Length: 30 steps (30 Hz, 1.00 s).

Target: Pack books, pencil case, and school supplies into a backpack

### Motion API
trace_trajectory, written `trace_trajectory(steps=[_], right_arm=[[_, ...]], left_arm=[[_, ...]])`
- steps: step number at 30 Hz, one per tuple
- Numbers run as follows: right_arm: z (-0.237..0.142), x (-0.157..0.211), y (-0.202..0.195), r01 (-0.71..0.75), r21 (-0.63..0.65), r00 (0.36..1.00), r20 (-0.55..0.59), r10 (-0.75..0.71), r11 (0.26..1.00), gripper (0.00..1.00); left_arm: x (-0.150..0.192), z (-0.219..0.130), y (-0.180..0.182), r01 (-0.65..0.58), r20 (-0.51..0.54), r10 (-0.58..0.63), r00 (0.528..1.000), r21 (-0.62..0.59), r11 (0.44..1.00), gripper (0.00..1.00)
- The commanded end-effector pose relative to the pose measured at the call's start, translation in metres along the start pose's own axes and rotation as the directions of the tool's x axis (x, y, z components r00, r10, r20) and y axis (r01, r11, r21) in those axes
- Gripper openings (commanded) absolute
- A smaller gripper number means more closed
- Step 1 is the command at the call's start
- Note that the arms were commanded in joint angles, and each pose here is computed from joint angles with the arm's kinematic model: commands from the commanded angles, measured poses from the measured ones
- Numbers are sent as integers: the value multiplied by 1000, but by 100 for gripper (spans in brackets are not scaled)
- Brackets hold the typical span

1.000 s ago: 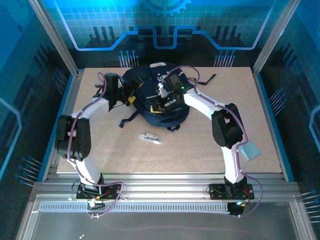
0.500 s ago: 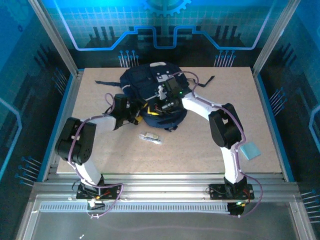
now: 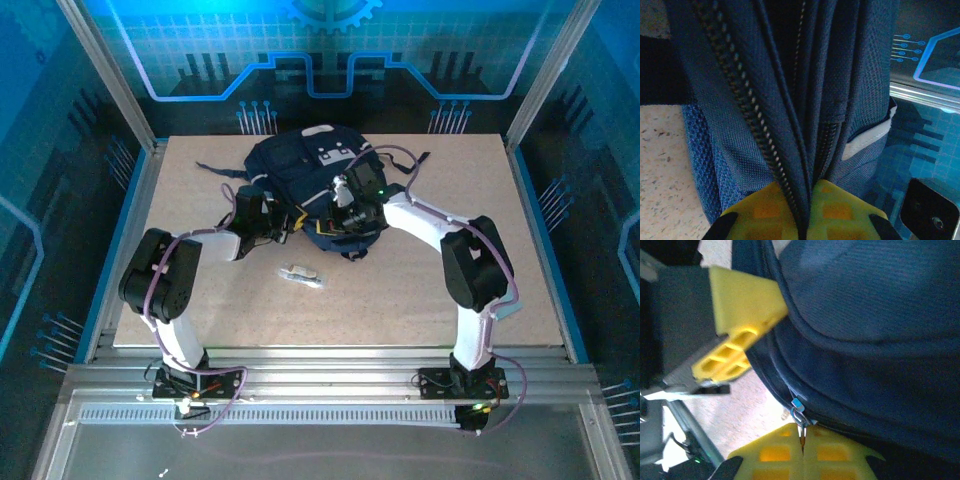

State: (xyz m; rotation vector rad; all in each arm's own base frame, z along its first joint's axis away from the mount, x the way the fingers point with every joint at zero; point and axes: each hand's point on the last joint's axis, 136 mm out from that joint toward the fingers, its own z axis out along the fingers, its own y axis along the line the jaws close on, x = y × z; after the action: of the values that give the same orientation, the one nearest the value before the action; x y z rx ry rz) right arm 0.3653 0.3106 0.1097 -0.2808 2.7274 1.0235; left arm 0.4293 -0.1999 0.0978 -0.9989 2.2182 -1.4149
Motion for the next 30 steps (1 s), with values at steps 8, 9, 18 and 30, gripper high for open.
trace_trajectory(steps=[8,9,18,30], right_arm=[[-61,48,-93,158,356,969,-236,-75,921,0],[-66,45,-99,189,389,965,-242,-98,902,0],[-104,9,-163,430,682,901,-368,-230,592,0],[-108,-79,-202,514,790,843,-395,-364,334,0]], left_arm=[[-60,-23,-5,-65,171,70,983,-37,997,0],[-60,-25,-5,-70,164,75,984,-37,997,0],[-59,-40,-2,-103,103,110,989,-68,992,0],[-63,-61,0,-162,45,168,985,-119,980,0]])
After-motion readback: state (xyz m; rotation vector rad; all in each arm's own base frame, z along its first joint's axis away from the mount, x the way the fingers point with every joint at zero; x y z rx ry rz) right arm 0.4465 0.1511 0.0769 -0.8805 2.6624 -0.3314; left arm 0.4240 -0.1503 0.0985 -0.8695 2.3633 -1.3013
